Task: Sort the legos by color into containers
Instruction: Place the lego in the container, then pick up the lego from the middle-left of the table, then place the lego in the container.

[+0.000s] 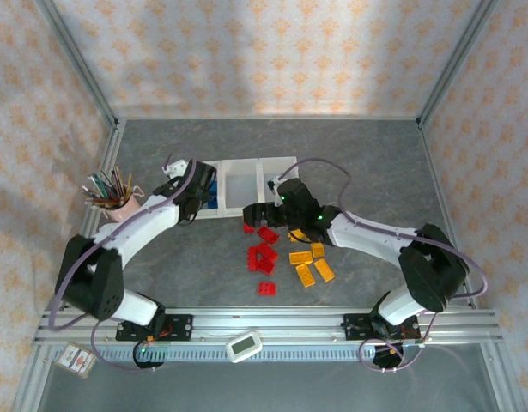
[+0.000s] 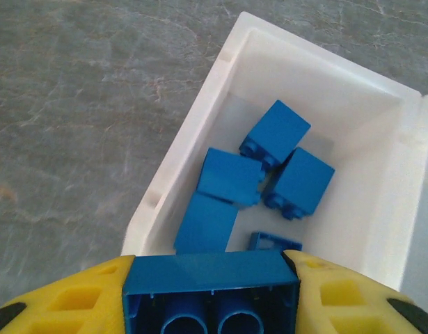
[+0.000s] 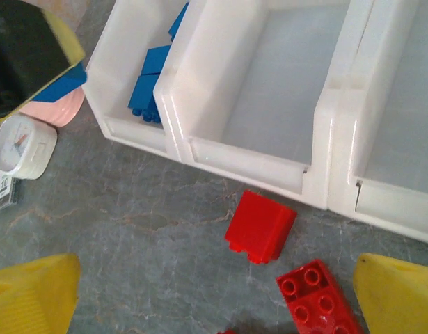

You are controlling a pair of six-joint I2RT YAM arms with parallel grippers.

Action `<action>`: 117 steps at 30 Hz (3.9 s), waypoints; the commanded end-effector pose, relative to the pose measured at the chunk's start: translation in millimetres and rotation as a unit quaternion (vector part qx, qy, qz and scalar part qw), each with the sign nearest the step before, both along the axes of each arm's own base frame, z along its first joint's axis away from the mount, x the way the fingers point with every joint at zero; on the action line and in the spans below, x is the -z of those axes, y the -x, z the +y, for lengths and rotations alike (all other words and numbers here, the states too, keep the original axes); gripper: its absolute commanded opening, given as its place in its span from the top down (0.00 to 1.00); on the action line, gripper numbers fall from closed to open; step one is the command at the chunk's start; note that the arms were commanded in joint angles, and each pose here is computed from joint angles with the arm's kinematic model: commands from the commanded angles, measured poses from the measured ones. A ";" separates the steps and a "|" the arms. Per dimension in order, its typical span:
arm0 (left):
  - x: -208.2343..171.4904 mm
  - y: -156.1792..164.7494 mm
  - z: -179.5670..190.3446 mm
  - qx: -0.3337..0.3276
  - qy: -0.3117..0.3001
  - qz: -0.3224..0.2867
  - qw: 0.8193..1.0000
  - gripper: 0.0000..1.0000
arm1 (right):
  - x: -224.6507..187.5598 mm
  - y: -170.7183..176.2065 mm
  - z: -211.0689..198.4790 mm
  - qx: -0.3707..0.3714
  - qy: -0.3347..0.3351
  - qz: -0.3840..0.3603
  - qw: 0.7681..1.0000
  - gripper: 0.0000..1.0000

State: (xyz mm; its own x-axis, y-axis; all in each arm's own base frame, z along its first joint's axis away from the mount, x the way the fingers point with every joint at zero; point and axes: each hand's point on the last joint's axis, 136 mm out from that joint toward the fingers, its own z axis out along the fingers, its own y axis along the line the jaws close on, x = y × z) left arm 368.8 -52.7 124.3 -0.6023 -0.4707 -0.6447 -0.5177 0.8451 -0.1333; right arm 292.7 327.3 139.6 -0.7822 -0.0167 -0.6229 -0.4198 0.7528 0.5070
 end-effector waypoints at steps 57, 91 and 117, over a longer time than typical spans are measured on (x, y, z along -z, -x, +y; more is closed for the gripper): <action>74.9 134.1 -180.7 0.240 0.108 0.103 0.959 0.30 | 45.5 37.9 -84.5 0.058 0.052 0.048 0.996 0.00; 42.3 131.4 -160.0 0.219 0.068 0.060 0.972 0.78 | 20.6 29.7 -69.1 0.040 0.027 0.030 0.998 0.00; -0.7 -91.2 -127.4 0.151 -0.057 -0.009 0.987 0.77 | -14.1 -43.6 -66.0 0.090 -0.034 -0.012 0.995 0.00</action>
